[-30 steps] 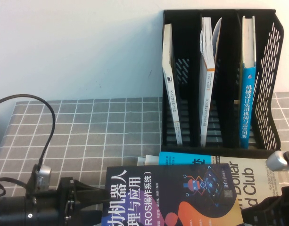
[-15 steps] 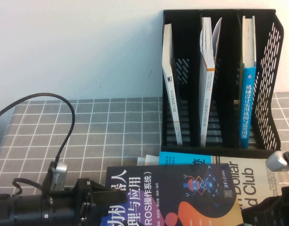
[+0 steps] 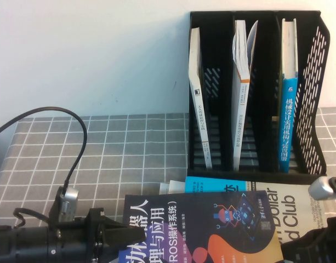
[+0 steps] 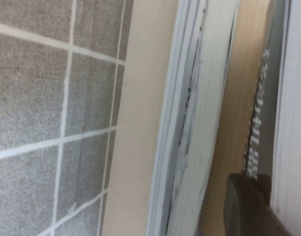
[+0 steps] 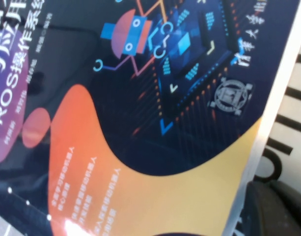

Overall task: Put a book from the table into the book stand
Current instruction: Pick up the book with your left arm

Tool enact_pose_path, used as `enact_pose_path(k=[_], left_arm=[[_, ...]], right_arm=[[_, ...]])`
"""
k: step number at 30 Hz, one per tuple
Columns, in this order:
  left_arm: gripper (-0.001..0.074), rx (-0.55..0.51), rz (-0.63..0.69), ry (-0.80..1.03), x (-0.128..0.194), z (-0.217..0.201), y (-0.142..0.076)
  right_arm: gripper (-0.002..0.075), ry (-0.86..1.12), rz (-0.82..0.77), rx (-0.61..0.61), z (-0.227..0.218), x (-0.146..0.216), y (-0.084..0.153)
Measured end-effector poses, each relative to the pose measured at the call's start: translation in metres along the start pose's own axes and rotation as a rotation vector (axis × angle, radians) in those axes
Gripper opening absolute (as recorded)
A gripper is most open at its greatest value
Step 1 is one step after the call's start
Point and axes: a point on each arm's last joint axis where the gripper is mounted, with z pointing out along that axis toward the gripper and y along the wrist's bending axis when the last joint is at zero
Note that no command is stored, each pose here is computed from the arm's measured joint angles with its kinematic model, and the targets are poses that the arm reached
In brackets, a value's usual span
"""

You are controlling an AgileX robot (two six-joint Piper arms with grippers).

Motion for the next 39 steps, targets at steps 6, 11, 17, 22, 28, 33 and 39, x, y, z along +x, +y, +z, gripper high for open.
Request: enact_pose_path(k=[6,11,17,22,28,33,39], left_arm=[[0.0120,0.003,0.019,-0.006,-0.001,-0.001,-0.005],[0.0120,0.013,0.089,-0.031,-0.007,-0.008,-0.029],[0.0118,0.010,0.173,-0.028,-0.017,-0.020,-0.076],[0.0118,-0.027,0.242,-0.010,-0.027,-0.029,-0.109],[0.0118,-0.025,0.325,-0.038,-0.035,-0.041,-0.149],[0.0118,-0.015,0.372,-0.064,-0.040,-0.049,-0.177],[0.0118,0.024,0.433,-0.093,-0.035,-0.063,-0.217]], right_arm=[[-0.0003,-0.017,-0.040,0.022,0.000,-0.002,-0.002],[-0.0003,-0.077,-0.083,0.076,-0.007,-0.006,-0.003],[-0.0003,-0.207,-0.161,0.142,-0.028,-0.013,0.002],[-0.0003,-0.321,-0.216,0.162,-0.050,-0.016,0.011],[-0.0003,-0.410,-0.257,0.164,-0.068,-0.016,0.020],[-0.0003,-0.434,-0.255,0.187,-0.070,-0.017,0.019],[-0.0003,-0.443,-0.266,0.203,-0.071,-0.018,0.018]])
